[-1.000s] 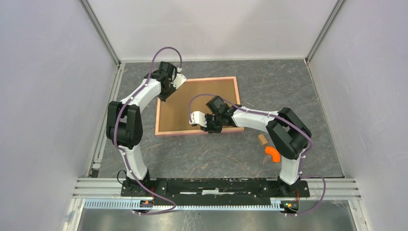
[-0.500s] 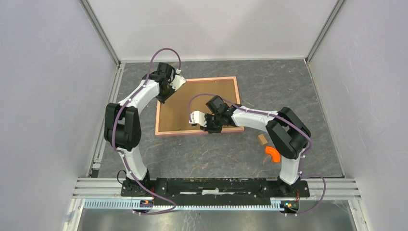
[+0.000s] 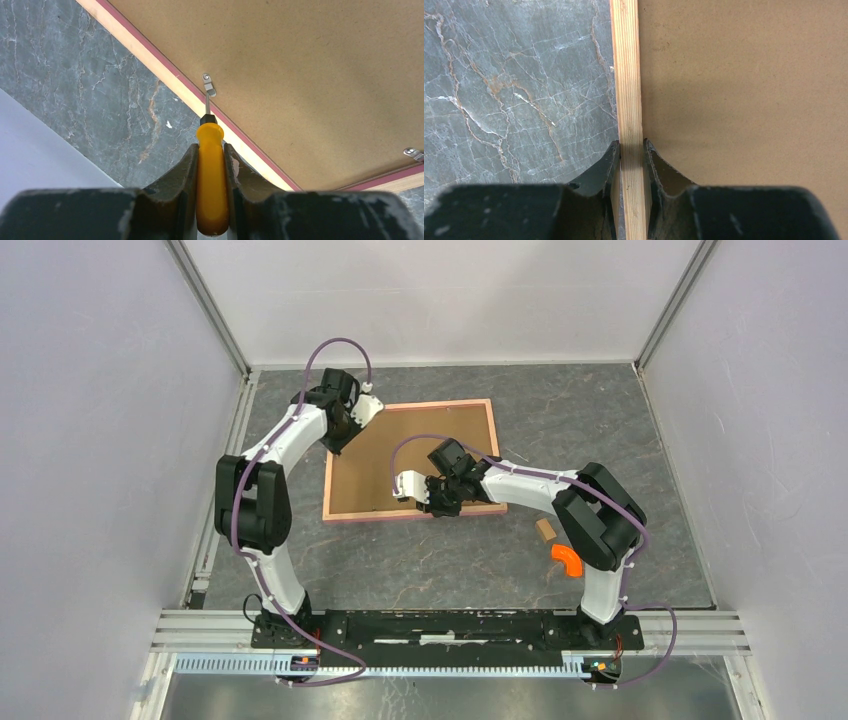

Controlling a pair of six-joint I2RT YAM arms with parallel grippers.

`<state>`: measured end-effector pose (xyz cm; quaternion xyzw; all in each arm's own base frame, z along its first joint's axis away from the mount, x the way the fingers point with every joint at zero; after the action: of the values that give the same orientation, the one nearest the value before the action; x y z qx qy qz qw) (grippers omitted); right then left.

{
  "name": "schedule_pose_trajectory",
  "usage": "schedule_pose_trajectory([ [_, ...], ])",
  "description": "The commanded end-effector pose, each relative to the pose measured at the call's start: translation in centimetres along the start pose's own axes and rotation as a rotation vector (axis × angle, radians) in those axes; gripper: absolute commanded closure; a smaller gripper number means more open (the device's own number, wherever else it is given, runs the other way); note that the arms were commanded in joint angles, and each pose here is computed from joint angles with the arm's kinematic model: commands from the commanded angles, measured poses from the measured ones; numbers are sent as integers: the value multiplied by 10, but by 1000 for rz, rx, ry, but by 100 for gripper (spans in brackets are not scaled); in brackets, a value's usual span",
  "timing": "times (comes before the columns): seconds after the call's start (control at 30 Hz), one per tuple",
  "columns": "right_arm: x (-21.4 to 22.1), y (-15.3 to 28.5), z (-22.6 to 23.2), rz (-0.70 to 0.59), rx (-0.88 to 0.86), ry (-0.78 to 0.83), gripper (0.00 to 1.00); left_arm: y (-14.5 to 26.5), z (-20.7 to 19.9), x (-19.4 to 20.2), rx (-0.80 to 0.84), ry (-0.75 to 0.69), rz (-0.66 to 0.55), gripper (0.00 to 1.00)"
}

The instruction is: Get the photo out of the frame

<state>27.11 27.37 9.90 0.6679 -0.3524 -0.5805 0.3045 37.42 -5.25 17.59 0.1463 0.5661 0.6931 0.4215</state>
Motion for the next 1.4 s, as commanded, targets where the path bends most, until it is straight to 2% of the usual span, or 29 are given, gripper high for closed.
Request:
schedule_pose_trajectory([
  [0.0,4,-10,1,19,-24,-18,100,5,-25,-4,184,86,-48,98],
  [0.9,5,-12,3,18,-43,-24,100,-21,-24,-12,198,309,-209,98],
  [1.37,1,-11,3,-2,-57,-45,100,-23,-24,-13,316,492,-401,98],
])
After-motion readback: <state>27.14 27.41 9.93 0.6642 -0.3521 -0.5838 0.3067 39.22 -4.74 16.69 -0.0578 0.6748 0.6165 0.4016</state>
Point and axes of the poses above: each gripper's point midway between its finger pads, its own y axis back along the fingers, its own z axis along the line the jaws close on, x = y × z, the point moved 9 cm from there along y, back along the fingers, and after that the axes turned 1 degree about -y, right-handed, at the moved point
